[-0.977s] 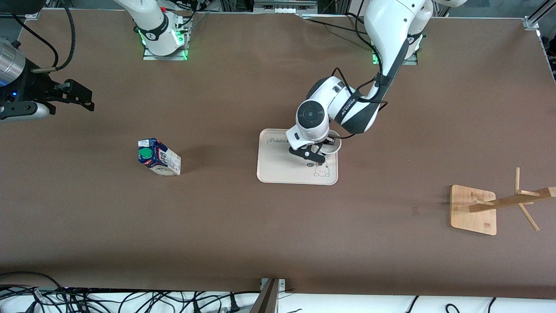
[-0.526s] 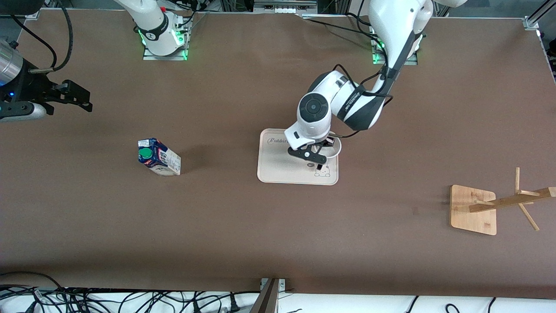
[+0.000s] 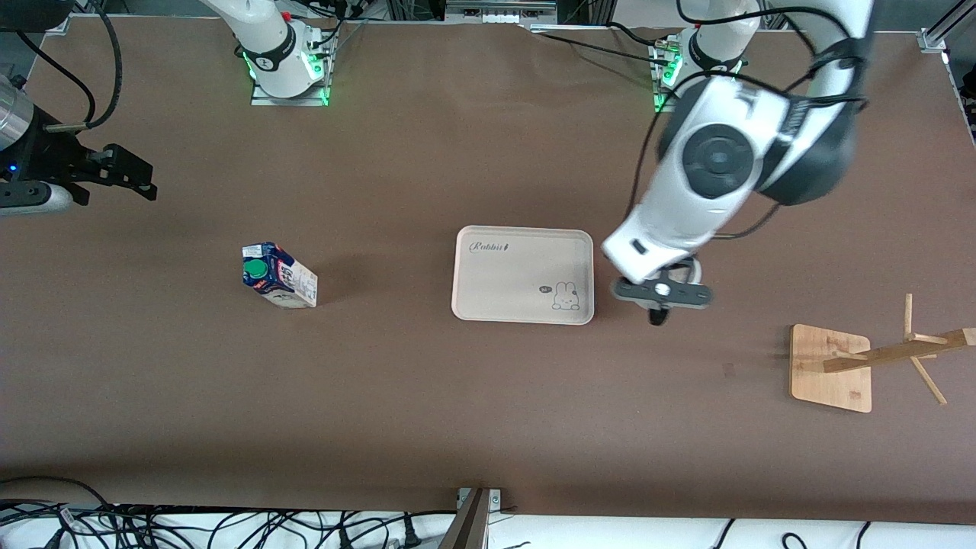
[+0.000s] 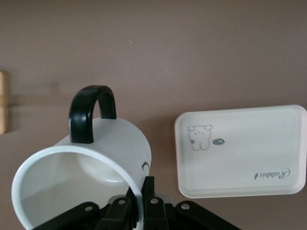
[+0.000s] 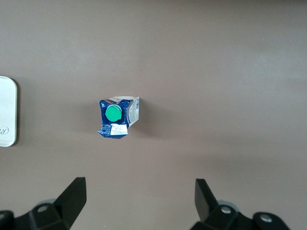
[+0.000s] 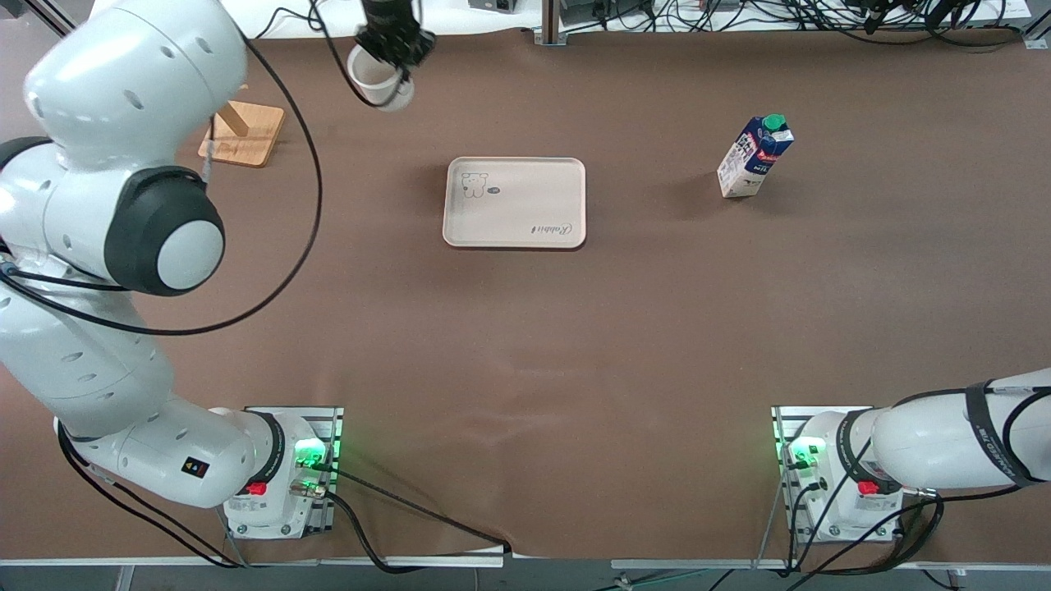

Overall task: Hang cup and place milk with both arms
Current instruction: 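Lift the mug and carry it to the wooden mug stand, then lower the mug handle onto a stand peg with the left gripper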

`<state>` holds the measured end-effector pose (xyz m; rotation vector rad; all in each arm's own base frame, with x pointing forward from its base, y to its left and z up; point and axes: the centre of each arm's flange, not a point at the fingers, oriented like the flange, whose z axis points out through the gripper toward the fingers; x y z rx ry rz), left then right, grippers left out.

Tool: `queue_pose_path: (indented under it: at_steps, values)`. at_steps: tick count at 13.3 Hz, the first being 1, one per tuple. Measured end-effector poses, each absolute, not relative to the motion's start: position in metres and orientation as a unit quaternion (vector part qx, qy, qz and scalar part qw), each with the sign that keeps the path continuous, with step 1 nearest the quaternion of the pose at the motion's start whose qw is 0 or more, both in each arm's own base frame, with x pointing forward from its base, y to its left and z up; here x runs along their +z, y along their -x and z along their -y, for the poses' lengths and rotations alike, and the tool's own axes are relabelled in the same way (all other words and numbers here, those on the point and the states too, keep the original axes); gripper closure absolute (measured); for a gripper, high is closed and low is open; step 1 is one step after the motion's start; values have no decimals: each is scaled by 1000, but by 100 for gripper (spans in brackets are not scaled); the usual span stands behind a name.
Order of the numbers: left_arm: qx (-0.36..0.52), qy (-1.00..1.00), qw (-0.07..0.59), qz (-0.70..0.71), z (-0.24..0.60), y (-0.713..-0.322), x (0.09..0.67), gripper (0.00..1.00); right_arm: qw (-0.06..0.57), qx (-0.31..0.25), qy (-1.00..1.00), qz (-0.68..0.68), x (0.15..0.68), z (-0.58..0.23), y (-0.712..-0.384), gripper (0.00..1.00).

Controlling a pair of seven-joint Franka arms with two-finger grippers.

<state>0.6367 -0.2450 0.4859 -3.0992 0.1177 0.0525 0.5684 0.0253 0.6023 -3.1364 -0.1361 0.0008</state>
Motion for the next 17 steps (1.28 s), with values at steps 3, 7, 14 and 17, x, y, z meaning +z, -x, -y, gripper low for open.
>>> queue_pose_path:
  at_steps: [3,7,14,17]
  values:
    - [4,1000,17,-7,190,-656,514,93,1,-6,999,46,603,-29,-570,0]
    - [2,1000,18,-22,98,-676,519,93,1,-6,999,47,602,-31,-571,0]
    - [-3,1000,9,21,13,-684,527,93,1,-6,999,48,600,-32,-572,0]
    - [-3,999,7,40,-17,-684,527,93,1,-6,999,48,600,-32,-572,0]
